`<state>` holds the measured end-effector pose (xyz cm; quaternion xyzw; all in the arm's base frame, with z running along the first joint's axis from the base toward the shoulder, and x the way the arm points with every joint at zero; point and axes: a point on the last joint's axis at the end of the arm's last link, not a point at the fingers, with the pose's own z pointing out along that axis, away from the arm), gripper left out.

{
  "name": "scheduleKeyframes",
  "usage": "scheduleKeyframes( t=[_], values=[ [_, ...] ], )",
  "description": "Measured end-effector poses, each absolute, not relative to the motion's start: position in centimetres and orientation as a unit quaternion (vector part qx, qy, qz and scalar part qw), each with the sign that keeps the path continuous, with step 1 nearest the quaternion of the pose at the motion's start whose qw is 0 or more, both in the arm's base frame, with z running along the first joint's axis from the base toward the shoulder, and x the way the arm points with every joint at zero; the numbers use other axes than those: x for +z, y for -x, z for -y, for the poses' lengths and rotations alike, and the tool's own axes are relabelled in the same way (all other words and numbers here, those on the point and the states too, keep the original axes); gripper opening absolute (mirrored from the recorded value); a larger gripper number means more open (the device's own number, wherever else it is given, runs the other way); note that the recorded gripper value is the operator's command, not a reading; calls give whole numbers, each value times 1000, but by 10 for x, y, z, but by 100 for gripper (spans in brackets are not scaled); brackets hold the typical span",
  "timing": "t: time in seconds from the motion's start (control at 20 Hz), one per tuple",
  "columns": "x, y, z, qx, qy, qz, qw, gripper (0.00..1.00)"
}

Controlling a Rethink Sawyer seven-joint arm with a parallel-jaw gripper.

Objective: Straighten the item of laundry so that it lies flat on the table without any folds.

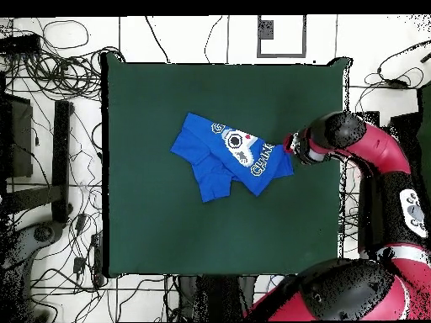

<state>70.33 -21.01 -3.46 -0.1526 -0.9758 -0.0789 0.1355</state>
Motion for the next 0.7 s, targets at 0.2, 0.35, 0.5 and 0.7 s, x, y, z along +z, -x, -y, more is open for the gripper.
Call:
scheduleKeyframes(
  t=[0.2, 0.35, 0.5, 0.7],
  values=[
    [-22, -706, 210, -66, 144, 979, 130, 100],
    [-4, -706, 213, -52, 135, 982, 125, 100],
    [23, -706, 215, -38, 128, 984, 117, 100],
    [61, -703, 217, -21, 121, 986, 109, 100]
  ],
)
